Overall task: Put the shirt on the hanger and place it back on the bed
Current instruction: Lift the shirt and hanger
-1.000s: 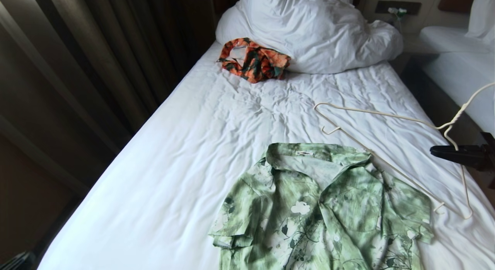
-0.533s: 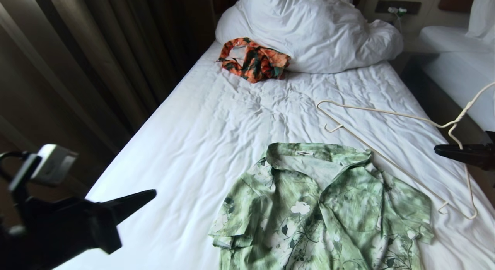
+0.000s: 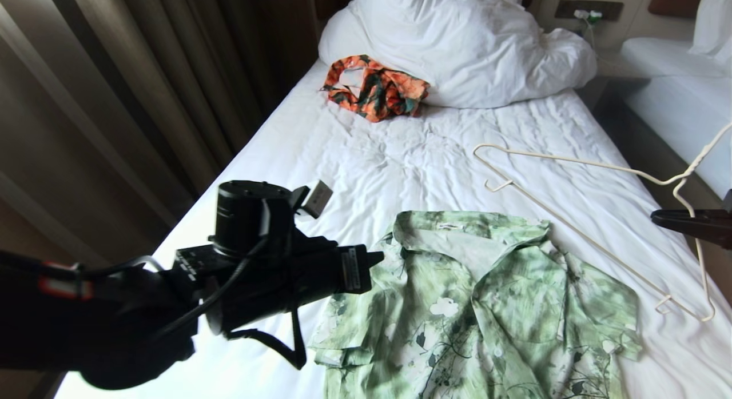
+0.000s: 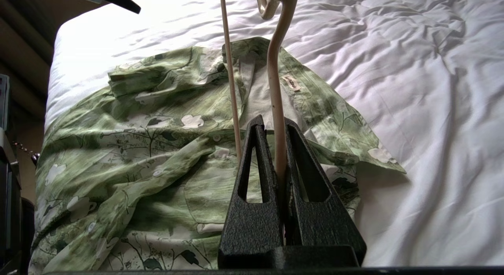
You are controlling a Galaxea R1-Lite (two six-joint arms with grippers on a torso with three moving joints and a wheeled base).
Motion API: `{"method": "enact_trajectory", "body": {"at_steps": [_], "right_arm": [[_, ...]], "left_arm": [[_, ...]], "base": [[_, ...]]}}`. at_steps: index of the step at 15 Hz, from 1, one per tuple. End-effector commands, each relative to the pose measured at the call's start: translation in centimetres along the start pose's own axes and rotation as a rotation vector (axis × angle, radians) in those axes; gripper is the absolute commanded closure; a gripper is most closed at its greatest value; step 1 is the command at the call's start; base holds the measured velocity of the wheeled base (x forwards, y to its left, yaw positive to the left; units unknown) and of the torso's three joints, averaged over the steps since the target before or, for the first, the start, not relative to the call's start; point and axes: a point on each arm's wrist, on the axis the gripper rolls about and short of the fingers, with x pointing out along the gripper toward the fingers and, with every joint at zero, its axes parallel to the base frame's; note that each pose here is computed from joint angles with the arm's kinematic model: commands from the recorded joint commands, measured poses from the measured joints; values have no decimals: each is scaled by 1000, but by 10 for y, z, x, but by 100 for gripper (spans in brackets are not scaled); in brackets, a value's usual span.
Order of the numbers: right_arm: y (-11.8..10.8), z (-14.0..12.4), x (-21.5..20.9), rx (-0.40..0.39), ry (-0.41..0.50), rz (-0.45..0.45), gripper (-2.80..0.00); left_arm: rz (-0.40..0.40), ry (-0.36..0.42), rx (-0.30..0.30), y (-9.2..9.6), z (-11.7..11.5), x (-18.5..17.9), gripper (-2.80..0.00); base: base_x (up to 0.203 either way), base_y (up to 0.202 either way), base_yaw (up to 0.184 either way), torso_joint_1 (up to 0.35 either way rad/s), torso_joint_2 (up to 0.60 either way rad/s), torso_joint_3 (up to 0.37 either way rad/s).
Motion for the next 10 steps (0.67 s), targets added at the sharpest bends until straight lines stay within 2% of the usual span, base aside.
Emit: {"method": "enact_trajectory", "body": {"at_steps": [1,4,8,9,10], "right_arm": [[3,4,-1,-15,-6,2,0],[4,-2,-1,3,-4,3,0],[-3,-6,-1,9,-2,-1,0],[-3,-7,-1,13,-1,-1,0],[-4,-8,-2,18,-1,-3,0]], "left_arm": [[31,77,-6,8,-15,47,0],[53,85,-9,15,-19,88,0],[75,68,-13,22,-17,115,0],[91,59,-17,25,-16,118,-280],[105,47,-33,28,-13,122,-280]], "base": [[0,0,0,0,0,0],[0,0,0,0,0,0],[0,0,0,0,0,0],[0,0,0,0,0,0],[0,0,0,0,0,0]]}}
